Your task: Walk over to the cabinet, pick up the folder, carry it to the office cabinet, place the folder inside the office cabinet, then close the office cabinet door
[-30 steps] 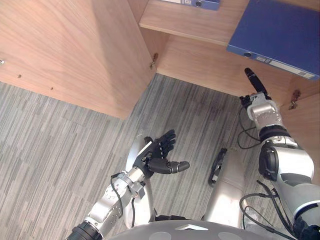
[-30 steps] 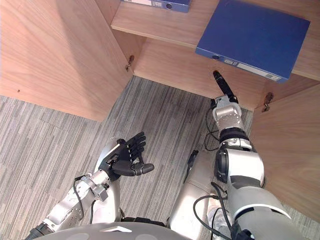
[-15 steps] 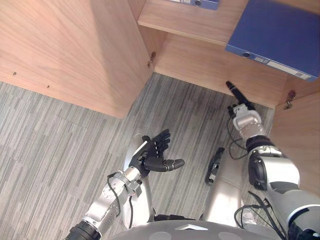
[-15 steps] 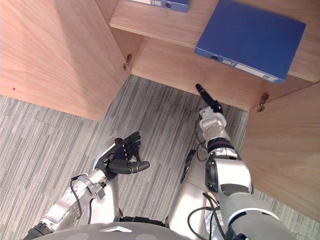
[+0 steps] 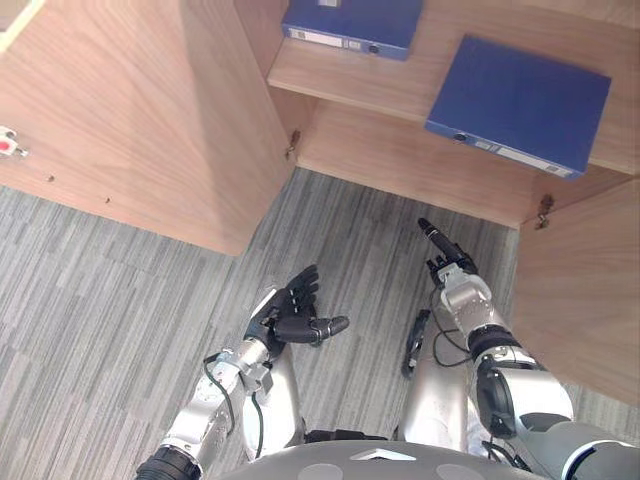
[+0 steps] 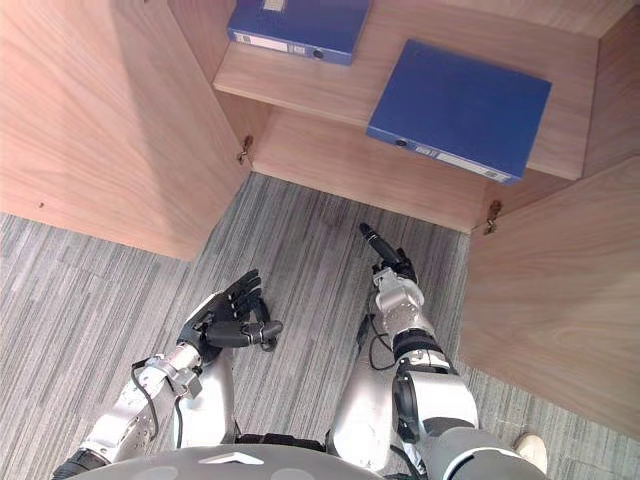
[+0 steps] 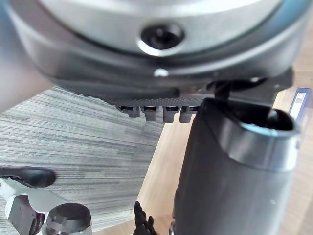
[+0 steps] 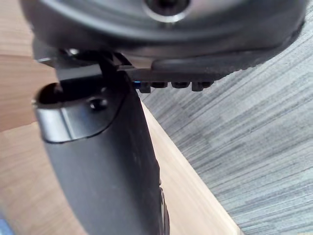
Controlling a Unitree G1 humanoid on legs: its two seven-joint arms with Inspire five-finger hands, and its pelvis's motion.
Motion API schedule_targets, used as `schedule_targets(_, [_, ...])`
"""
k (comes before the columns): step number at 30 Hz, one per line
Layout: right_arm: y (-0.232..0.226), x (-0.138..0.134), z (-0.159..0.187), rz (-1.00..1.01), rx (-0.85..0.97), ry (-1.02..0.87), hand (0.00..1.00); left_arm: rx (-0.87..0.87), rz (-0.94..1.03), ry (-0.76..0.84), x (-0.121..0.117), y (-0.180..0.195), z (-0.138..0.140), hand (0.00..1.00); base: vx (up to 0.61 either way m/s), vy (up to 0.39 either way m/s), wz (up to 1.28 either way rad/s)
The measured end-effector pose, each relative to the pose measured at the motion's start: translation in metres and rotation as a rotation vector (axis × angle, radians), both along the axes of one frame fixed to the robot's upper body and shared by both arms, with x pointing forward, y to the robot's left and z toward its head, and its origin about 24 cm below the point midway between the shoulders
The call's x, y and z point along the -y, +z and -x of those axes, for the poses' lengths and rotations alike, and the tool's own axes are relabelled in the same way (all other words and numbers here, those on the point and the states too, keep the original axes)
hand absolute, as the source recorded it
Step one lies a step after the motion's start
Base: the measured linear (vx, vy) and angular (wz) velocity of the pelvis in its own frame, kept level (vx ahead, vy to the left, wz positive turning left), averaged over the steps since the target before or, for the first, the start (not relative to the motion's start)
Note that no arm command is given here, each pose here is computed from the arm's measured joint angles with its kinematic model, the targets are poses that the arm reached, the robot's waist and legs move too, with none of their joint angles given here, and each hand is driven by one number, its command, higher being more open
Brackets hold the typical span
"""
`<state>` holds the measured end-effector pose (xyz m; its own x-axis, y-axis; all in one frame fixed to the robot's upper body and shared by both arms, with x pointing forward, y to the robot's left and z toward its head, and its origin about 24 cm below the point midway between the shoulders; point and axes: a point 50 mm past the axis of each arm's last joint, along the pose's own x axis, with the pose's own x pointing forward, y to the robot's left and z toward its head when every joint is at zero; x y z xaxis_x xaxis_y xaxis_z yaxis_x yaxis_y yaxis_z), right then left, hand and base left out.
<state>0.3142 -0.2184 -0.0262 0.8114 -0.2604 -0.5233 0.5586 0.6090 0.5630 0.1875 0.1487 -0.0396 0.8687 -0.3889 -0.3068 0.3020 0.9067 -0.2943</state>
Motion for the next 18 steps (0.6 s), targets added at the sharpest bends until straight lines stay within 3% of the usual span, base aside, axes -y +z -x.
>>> schedule_targets(8, [-0.026,-0.021,0.024,-0.009,-0.04,0.057,1.0,-0.04,-0.014,0.04,0.001,-0.011,0.011,1.0,0.02,0.024,-0.02])
schedule_targets(18, [-0.033,-0.027,0.034,-0.019,-0.041,0.069,1.0,-0.052,-0.014,0.153,-0.006,-0.016,0.009,1.0,0.0,-0.001,-0.05])
